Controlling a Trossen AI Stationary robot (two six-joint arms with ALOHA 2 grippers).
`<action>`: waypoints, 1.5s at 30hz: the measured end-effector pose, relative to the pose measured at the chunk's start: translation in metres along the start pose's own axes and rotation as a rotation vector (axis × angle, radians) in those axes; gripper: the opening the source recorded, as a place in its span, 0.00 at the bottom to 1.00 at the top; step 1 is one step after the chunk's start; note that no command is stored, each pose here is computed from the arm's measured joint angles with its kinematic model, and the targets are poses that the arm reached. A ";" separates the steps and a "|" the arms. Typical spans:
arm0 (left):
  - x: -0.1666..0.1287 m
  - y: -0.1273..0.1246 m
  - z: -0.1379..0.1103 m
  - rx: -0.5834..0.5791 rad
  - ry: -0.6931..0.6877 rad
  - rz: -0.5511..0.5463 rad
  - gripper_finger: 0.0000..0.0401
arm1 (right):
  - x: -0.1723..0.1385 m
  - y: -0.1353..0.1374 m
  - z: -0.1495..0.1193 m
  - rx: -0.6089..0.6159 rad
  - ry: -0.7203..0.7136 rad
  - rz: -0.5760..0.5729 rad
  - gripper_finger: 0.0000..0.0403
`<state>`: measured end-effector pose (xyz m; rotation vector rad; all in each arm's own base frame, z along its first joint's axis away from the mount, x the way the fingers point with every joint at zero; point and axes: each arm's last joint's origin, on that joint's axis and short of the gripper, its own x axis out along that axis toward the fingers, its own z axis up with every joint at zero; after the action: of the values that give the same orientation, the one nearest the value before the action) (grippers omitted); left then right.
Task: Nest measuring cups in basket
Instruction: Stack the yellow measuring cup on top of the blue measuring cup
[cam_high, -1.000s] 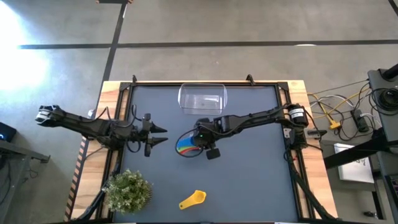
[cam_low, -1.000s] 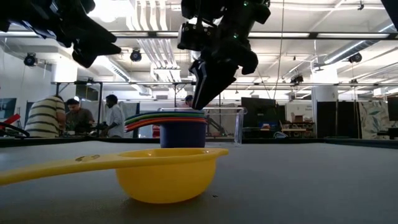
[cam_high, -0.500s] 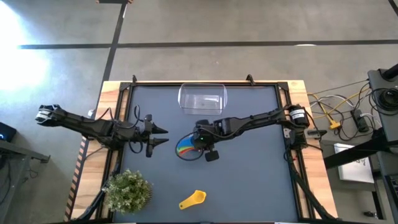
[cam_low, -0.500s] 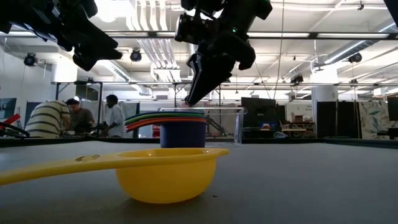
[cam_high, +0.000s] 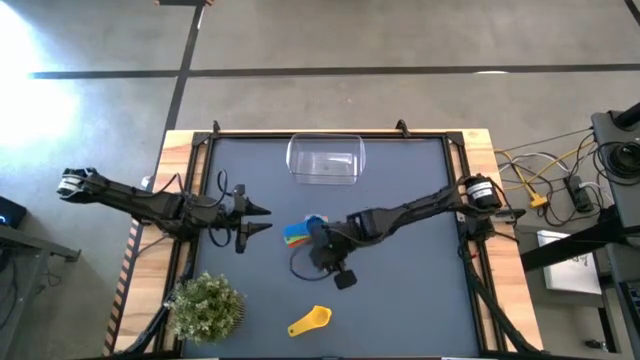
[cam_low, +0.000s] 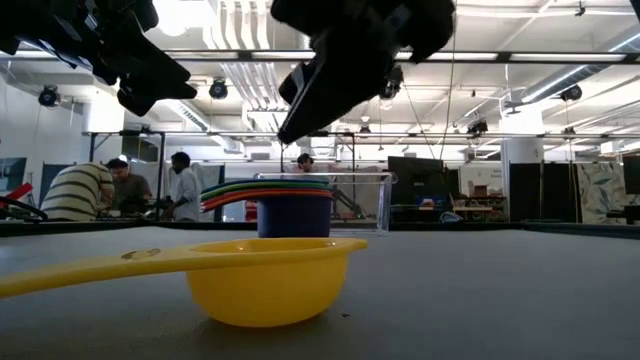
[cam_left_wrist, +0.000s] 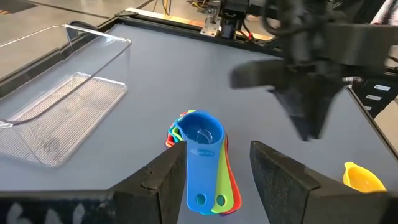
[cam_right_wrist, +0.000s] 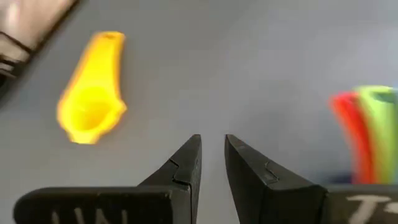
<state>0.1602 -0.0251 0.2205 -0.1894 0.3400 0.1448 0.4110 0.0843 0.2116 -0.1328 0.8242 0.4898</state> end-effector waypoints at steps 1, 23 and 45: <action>0.000 0.000 0.000 0.000 0.000 0.000 0.40 | 0.004 0.007 0.000 -0.007 -0.002 0.016 0.15; 0.003 -0.001 -0.001 -0.002 0.004 0.001 0.40 | 0.023 0.052 0.006 0.010 -0.119 0.083 0.35; 0.004 -0.002 -0.003 -0.059 0.022 -0.001 0.40 | 0.079 0.057 0.003 0.104 -0.036 0.064 0.49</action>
<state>0.1639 -0.0272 0.2169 -0.2498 0.3580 0.1517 0.4324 0.1641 0.1603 -0.0018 0.8188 0.5072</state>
